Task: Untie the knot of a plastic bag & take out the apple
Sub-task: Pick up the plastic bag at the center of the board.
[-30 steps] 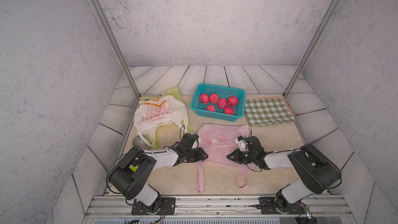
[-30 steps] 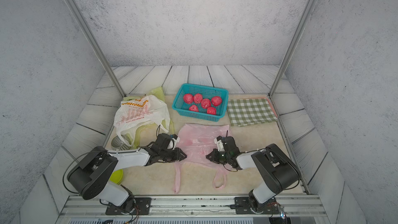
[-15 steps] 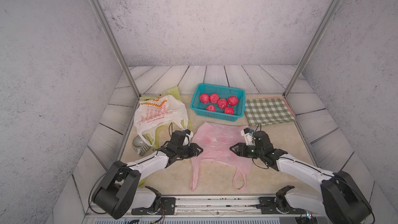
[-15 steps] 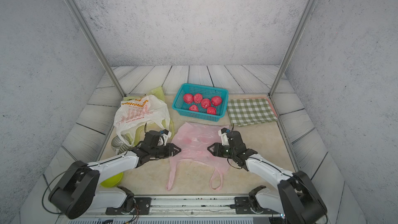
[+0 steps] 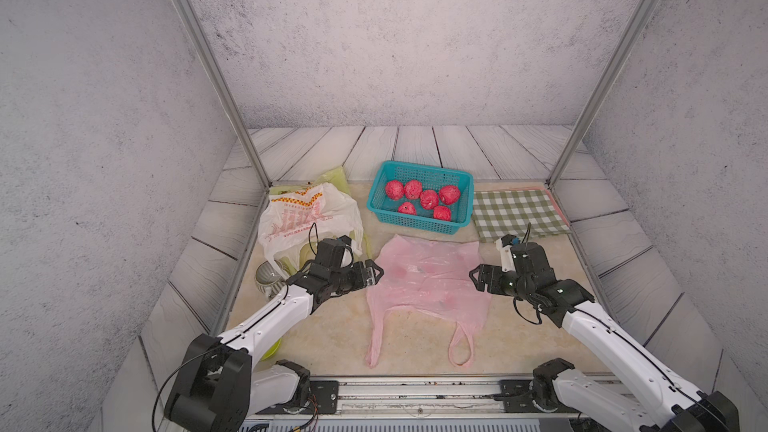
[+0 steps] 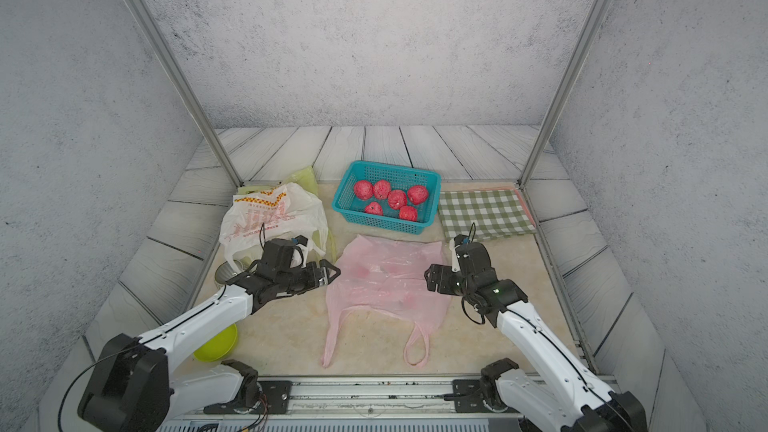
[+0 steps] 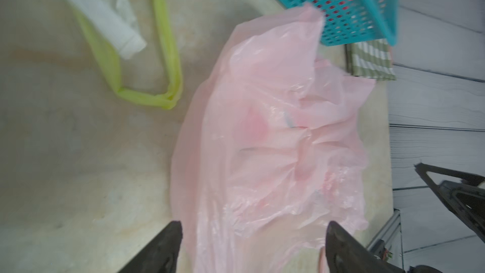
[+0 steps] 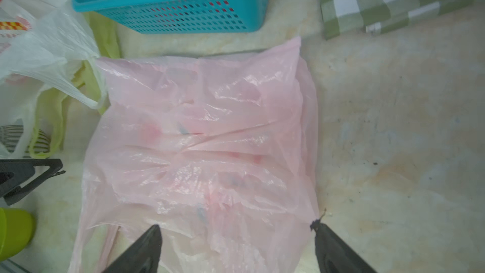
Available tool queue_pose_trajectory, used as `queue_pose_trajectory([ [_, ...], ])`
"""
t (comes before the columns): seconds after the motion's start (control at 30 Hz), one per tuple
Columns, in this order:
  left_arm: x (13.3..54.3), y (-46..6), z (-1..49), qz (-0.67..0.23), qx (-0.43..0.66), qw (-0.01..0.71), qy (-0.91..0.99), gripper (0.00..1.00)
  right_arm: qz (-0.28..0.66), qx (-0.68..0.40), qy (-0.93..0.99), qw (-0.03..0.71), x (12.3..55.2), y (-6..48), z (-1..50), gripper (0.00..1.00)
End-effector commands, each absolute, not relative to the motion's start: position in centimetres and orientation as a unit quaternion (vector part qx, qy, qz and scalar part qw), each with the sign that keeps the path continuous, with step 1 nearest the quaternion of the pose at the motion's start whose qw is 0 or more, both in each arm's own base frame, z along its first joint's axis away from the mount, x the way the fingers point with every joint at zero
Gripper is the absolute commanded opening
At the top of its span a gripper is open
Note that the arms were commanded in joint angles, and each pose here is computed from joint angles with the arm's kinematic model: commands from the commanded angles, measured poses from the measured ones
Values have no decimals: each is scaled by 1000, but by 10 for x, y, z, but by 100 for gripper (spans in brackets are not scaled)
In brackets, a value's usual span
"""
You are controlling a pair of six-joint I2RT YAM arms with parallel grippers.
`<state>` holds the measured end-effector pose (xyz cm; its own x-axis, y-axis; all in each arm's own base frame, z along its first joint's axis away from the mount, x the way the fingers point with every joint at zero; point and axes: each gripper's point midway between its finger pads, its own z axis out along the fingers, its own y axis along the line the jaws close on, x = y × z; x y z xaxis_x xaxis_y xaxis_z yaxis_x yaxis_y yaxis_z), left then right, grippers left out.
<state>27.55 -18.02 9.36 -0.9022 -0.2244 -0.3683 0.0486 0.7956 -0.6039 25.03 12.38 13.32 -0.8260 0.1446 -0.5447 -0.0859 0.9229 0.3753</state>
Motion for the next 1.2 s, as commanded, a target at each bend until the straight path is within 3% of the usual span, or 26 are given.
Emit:
queue_pose_trajectory([
  [0.0, 278, -167, 72, -284, -65, 203, 935, 87, 174, 13, 944, 281, 246, 116, 119, 91],
  [0.17, 286, -175, 49, -291, -64, 181, 937, 86, 170, 24, 948, 269, 243, 111, 102, 91],
  [0.37, 302, -204, 41, -358, -57, 159, 918, 77, 182, 31, 943, 277, 242, 111, 102, 91],
  [0.43, 306, -217, 49, -395, -47, 159, 904, 65, 180, 31, 943, 278, 241, 110, 102, 91],
  [0.47, 308, -224, 55, -415, -36, 160, 895, 53, 178, 30, 943, 279, 241, 109, 102, 91],
  [0.5, 308, -228, 60, -429, -31, 158, 889, 39, 177, 32, 943, 280, 242, 108, 102, 91],
  [0.57, 309, -231, 69, -434, -24, 156, 887, 0, 176, 34, 942, 283, 242, 106, 102, 91],
  [0.77, 310, -208, 120, -364, 13, 222, 904, 0, 173, 38, 937, 299, 242, 101, 110, 90],
  [1.0, 328, -161, 233, -256, 46, 372, 891, 0, 167, 39, 935, 310, 242, 98, 111, 90],
  [1.17, 364, -115, 309, -248, 16, 436, 865, 0, 171, 40, 935, 309, 242, 99, 109, 90],
])
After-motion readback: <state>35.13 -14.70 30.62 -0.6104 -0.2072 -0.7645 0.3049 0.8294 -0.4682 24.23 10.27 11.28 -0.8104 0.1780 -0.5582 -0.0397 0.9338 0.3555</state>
